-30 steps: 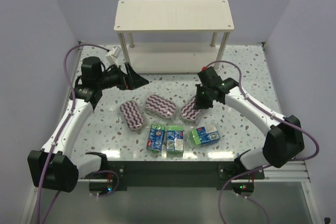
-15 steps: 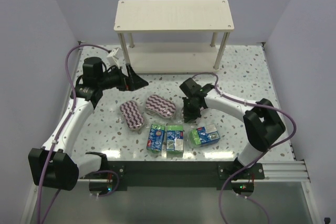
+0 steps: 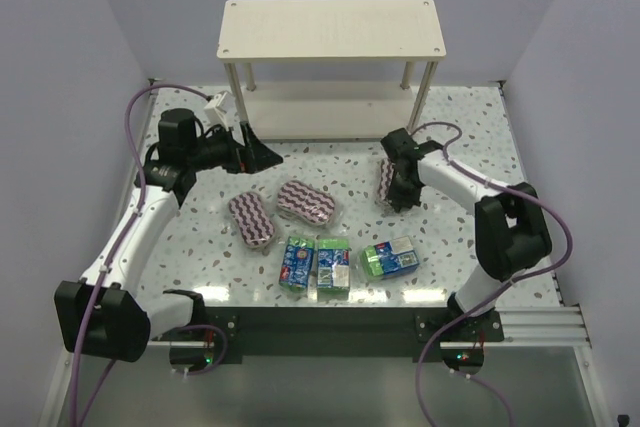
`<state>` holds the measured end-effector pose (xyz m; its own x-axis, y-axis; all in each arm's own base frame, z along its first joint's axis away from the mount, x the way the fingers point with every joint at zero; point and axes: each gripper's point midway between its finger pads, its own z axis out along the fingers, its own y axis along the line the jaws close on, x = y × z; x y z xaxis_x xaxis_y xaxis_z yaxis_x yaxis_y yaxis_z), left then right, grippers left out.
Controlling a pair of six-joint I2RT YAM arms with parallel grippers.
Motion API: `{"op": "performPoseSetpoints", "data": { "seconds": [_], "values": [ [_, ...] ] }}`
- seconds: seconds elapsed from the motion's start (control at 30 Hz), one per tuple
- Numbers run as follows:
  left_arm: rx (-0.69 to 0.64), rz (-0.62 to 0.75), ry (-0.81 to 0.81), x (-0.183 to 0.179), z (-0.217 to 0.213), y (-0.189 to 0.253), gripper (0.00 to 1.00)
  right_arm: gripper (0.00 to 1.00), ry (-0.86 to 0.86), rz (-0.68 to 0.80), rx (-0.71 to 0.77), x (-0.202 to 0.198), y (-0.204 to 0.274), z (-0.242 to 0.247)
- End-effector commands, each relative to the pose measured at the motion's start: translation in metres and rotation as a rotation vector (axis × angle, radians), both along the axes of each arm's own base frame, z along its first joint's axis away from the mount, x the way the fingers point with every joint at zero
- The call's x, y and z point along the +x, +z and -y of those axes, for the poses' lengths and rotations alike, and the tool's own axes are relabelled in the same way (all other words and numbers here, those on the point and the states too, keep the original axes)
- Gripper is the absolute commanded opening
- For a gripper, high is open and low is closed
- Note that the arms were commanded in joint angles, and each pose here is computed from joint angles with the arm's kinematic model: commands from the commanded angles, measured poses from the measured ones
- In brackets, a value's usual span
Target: Place and organize the cleaning sponges onto the shelf
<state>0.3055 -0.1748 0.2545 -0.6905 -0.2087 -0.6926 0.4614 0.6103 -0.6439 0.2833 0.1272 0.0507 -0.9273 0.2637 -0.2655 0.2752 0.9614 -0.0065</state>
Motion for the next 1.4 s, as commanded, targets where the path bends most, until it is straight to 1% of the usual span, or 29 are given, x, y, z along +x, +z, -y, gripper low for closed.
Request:
{"op": "performPoseSetpoints", "data": {
  "seconds": [0.0,0.03,0.07,0.13,0.17,0.23,0.27,0.33,0.37,0.4,0.47,0.5,0.53,0.57,0.6,0.63,0.67,0.77,0.9,1.13,1.17,1.3,1.37],
  "values": [
    [-0.009,0.053,-0.025,0.005,0.004,0.015,1.00,0.06,-0.054,0.073,-0.095,0.016,0.031,0.037],
    [-0.010,0.053,-0.026,0.006,0.005,0.016,1.00,0.11,-0.063,0.075,-0.105,0.017,0.032,0.042],
    [-0.013,0.053,-0.028,0.006,0.005,0.016,1.00,0.23,-0.071,0.082,-0.109,0.019,0.035,0.045],
    [-0.012,0.058,-0.026,0.007,0.005,0.018,1.00,0.33,-0.094,0.099,-0.119,0.019,0.042,0.053],
    [-0.012,0.057,-0.026,0.007,0.005,0.018,1.00,0.51,-0.108,0.110,-0.115,0.019,0.046,0.054],
    [-0.011,0.055,-0.024,0.007,0.005,0.018,1.00,0.59,-0.120,0.130,-0.098,0.017,0.055,0.054],
    [-0.011,0.058,-0.024,0.007,0.005,0.019,1.00,0.64,-0.132,0.127,-0.066,0.015,0.056,0.050],
    [-0.011,0.059,-0.021,0.008,0.004,0.019,1.00,0.65,-0.143,0.129,-0.008,0.010,0.059,0.041],
    [-0.012,0.057,-0.022,0.008,0.005,0.018,1.00,0.66,-0.163,0.123,0.050,0.004,0.059,0.033],
    [-0.011,0.057,-0.021,0.009,0.005,0.018,1.00,0.66,-0.175,0.144,0.096,0.006,0.060,0.026],
    [-0.014,0.058,-0.021,0.010,0.005,0.018,1.00,0.66,-0.236,0.147,0.172,0.001,0.053,0.016],
    [-0.016,0.055,-0.024,0.011,0.006,0.017,1.00,0.66,-0.250,0.180,0.239,0.006,0.058,0.007],
    [-0.017,0.054,-0.025,0.011,0.006,0.017,1.00,0.66,-0.274,0.197,0.270,0.009,0.058,0.003],
    [-0.016,0.053,-0.025,0.012,0.006,0.017,1.00,0.66,-0.344,0.191,0.299,0.005,0.051,0.001],
    [-0.017,0.053,-0.027,0.013,0.006,0.017,1.00,0.66,-0.366,0.247,0.350,0.013,0.059,-0.004],
    [-0.015,0.053,-0.029,0.013,0.006,0.017,1.00,0.66,-0.428,0.267,0.376,0.015,0.060,-0.004],
    [-0.014,0.052,-0.028,0.013,0.006,0.016,1.00,0.66,-0.458,0.278,0.379,0.013,0.056,-0.001],
    [-0.012,0.054,-0.032,0.013,0.007,0.016,1.00,0.65,-0.560,0.365,0.380,0.020,0.063,0.010],
    [-0.005,0.050,-0.032,0.014,0.006,0.013,1.00,0.63,-0.645,0.440,0.380,0.025,0.065,0.021],
    [0.000,0.045,-0.034,0.014,0.006,0.011,1.00,0.61,-0.703,0.389,0.382,0.028,0.030,0.017],
    [0.002,0.042,-0.035,0.014,0.006,0.010,1.00,0.61,-0.718,0.380,0.372,0.028,0.023,0.018],
    [0.003,0.035,-0.033,0.014,0.005,0.007,1.00,0.60,-0.734,0.422,0.338,0.040,0.016,0.024],
    [0.002,0.038,-0.035,0.013,0.006,0.008,1.00,0.57,-0.724,0.397,0.307,0.039,0.008,0.026]
  ]
}}
